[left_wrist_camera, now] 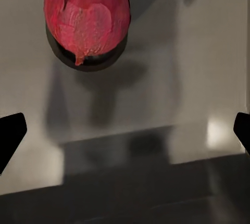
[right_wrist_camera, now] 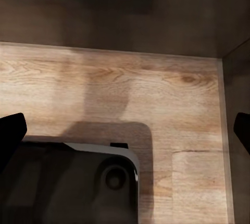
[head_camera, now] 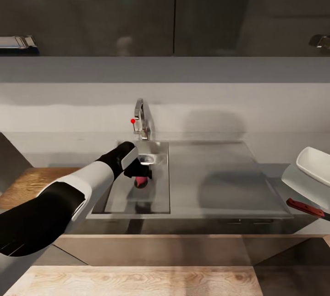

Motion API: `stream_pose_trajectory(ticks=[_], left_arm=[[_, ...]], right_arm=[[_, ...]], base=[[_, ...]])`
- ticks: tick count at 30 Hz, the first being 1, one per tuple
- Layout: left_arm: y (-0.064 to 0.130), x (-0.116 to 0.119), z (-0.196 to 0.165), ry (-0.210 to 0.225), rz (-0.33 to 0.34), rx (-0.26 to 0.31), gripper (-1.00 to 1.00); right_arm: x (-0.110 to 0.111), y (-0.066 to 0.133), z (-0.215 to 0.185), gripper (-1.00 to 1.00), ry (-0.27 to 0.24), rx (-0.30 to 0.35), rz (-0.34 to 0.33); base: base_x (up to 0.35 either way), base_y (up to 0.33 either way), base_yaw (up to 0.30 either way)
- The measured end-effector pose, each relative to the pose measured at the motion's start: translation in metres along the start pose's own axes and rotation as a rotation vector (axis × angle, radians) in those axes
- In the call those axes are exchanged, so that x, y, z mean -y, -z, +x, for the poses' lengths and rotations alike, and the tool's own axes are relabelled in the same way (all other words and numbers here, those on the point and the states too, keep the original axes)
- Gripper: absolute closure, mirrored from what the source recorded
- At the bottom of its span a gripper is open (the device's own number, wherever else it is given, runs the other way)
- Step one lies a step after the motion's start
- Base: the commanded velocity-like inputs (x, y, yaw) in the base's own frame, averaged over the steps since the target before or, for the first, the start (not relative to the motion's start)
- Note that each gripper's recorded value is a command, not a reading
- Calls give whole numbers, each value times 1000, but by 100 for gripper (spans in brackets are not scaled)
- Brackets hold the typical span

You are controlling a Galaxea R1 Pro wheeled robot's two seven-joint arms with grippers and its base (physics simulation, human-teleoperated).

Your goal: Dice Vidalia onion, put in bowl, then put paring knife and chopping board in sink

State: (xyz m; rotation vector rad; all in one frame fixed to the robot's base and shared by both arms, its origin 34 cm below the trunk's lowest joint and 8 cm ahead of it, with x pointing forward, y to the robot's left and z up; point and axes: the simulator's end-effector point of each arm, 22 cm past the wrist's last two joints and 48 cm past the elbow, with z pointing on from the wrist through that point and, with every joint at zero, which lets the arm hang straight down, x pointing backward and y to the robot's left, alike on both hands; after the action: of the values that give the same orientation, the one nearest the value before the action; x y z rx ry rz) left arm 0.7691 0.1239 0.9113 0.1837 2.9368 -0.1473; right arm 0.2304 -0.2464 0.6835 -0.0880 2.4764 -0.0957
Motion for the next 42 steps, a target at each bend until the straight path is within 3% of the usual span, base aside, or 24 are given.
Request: stream_pose_trajectory(ticks=[42], left_arm=[[-38, -2, 16, 5, 7, -60, -100]], right_arm=[[-1, 6, 19, -100, 3, -58, -5]], base=[[57, 0, 0]])
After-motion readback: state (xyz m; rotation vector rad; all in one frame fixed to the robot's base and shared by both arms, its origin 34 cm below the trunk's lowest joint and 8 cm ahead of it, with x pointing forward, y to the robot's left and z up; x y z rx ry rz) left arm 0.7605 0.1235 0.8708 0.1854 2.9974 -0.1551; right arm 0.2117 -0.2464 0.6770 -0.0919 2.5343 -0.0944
